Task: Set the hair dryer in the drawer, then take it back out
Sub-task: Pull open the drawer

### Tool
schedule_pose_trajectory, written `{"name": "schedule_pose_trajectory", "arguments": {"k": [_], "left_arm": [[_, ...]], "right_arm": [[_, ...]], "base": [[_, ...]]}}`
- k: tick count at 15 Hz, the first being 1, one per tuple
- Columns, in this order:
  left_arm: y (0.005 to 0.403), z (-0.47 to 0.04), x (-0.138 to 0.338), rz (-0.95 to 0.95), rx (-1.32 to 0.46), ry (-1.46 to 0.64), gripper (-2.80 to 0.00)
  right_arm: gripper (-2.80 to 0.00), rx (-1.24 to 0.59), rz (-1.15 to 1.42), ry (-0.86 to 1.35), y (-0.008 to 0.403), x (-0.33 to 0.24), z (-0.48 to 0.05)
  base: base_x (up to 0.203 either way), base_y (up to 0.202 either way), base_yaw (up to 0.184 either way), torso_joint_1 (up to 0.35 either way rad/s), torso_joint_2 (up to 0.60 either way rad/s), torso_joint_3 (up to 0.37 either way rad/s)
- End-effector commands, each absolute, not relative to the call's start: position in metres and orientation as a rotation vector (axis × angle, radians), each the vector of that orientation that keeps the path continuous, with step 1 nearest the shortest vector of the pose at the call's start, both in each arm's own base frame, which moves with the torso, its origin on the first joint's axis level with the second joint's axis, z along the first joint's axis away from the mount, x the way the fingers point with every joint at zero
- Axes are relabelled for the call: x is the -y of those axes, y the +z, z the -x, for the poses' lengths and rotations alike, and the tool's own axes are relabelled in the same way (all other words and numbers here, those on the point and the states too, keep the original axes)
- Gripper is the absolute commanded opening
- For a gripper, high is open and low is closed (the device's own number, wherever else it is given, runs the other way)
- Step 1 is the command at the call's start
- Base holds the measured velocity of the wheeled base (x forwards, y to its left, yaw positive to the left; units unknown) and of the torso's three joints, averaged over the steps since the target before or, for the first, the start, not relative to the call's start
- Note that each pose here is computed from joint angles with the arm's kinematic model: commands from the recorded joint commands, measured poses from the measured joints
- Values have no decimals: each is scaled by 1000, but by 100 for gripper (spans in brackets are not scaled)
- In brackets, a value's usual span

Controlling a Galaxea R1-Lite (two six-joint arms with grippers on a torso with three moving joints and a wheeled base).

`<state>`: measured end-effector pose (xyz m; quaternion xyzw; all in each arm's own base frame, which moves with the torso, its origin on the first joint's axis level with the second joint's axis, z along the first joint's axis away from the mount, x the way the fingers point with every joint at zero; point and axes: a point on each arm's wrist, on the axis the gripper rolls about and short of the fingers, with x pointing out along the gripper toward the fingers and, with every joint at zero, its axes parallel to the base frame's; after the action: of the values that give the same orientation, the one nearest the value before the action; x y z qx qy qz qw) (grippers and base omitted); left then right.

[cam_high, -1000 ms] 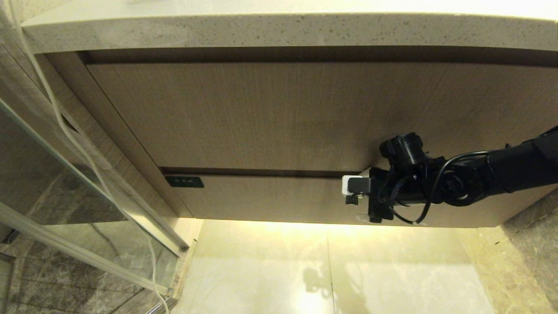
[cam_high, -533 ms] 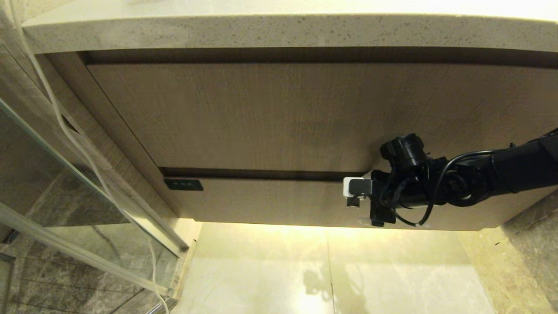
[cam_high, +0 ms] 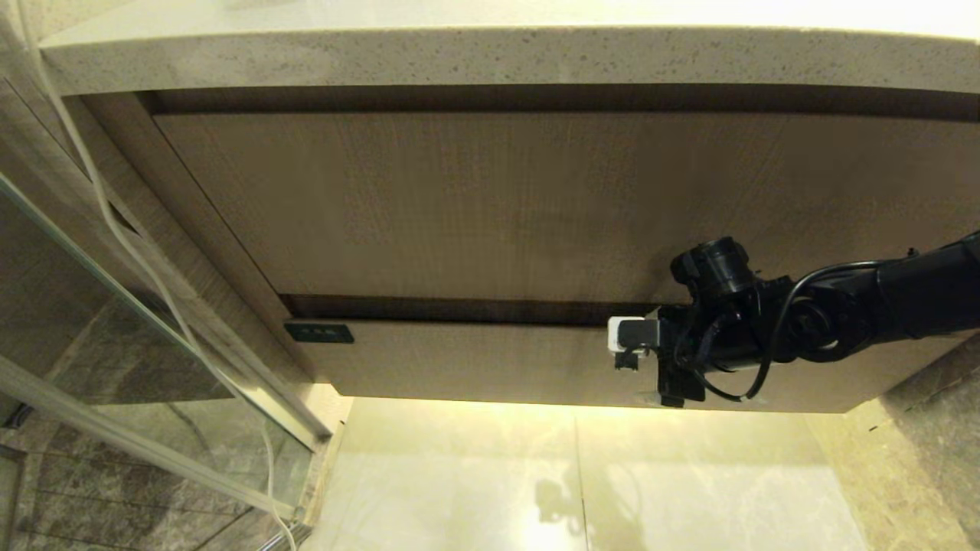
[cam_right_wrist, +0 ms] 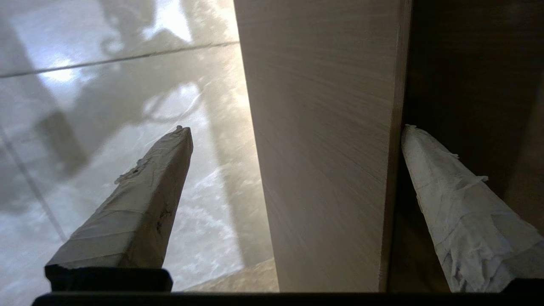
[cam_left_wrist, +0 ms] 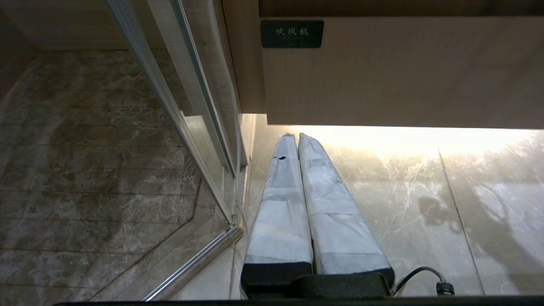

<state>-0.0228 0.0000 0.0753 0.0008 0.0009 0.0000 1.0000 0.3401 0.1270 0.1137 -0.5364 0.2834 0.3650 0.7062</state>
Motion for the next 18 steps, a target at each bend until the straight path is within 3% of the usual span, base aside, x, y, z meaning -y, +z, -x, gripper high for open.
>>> {"name": "schedule_pose_trajectory", "arguments": {"k": [1, 9, 12, 18], "left_arm": [[75, 23, 0, -2, -2, 0, -280], [75, 23, 0, -2, -2, 0, -280], [75, 23, 0, -2, -1, 0, -280], [75, 23, 0, -2, -2, 0, -280]], "right_arm": [[0, -631, 1198, 817, 113, -126, -338], [0, -640, 1188, 801, 143, -116, -323], [0, -692, 1211, 760, 164, -100, -296], [0, -599, 1214, 678, 203, -71, -213]], "base": [[0, 0, 0, 0, 0, 0], [0, 0, 0, 0, 0, 0], [0, 0, 0, 0, 0, 0], [0, 0, 0, 0, 0, 0]]}}
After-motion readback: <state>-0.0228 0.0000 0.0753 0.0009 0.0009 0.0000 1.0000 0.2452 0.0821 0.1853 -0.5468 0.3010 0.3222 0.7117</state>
